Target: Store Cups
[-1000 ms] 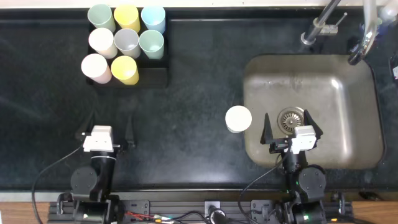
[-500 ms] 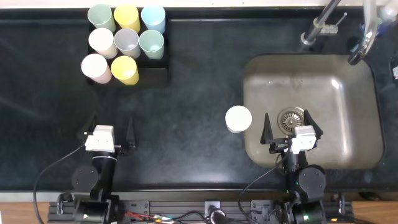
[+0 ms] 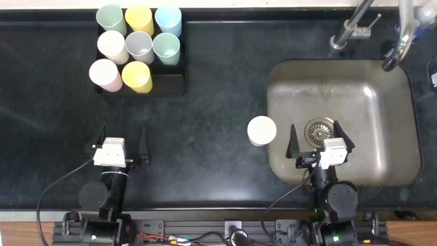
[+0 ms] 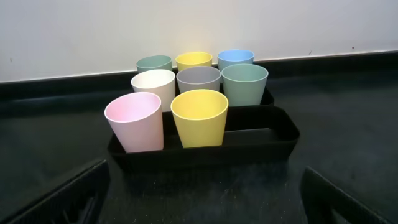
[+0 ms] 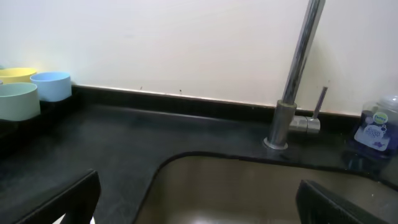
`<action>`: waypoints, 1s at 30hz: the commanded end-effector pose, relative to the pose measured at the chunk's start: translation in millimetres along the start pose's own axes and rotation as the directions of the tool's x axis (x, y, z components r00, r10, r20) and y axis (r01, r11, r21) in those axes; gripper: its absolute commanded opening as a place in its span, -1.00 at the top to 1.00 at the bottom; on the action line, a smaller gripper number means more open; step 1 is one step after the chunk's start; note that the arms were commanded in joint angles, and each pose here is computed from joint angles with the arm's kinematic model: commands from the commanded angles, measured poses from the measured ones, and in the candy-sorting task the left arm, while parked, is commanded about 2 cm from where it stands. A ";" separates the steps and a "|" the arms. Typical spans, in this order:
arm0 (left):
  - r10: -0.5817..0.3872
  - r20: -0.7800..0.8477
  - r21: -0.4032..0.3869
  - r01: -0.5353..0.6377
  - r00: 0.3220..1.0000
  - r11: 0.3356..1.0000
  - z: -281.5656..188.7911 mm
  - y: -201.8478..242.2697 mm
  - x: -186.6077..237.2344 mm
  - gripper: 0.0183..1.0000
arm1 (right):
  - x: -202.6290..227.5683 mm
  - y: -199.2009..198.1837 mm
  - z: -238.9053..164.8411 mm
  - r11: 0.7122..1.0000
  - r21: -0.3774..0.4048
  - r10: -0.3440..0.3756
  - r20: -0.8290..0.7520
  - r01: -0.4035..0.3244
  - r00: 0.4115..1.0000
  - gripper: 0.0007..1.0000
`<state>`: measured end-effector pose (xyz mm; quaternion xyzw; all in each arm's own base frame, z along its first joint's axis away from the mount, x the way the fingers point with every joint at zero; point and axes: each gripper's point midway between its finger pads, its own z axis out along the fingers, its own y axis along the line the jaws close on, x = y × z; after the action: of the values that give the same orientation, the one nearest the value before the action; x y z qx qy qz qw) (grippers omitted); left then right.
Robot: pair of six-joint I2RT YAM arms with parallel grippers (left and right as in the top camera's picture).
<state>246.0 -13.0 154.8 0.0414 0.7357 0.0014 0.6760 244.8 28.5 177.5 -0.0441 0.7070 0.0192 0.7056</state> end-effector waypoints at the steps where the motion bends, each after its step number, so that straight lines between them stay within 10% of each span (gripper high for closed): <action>1: -0.008 0.004 -0.010 0.008 1.000 1.000 -0.6 2.3 -0.7 -1.00 | 3.7 -2.3 0.3 1.000 0.011 0.019 -0.001 -0.019 1.000 -1.00; 9: -0.008 0.004 -0.010 0.008 1.000 1.000 -0.6 2.3 -0.7 -1.00 | -24.0 1.4 -1.9 0.956 -0.008 0.292 -0.029 -0.292 0.956 -1.00; 18: -0.008 0.004 -0.010 0.008 1.000 1.000 -0.6 2.3 -0.7 -1.00 | -75.0 45.8 14.6 0.946 -0.158 0.172 -0.497 -0.283 0.850 -1.00; 21: -0.008 0.005 -0.010 0.008 1.000 1.000 -0.6 2.3 -0.8 -1.00 | -63.2 64.8 17.6 0.928 -0.240 0.057 -0.665 -0.286 0.744 -1.00; 30: -0.008 0.004 -0.010 0.008 1.000 1.000 -0.6 2.3 -0.7 -1.00 | 40.3 70.0 14.3 0.938 -0.120 -0.031 -0.964 -0.326 0.263 -1.00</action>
<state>246.0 -13.0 155.0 0.0414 0.7356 0.0014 0.6762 251.1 91.4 143.4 -0.0629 0.9754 0.1524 0.1464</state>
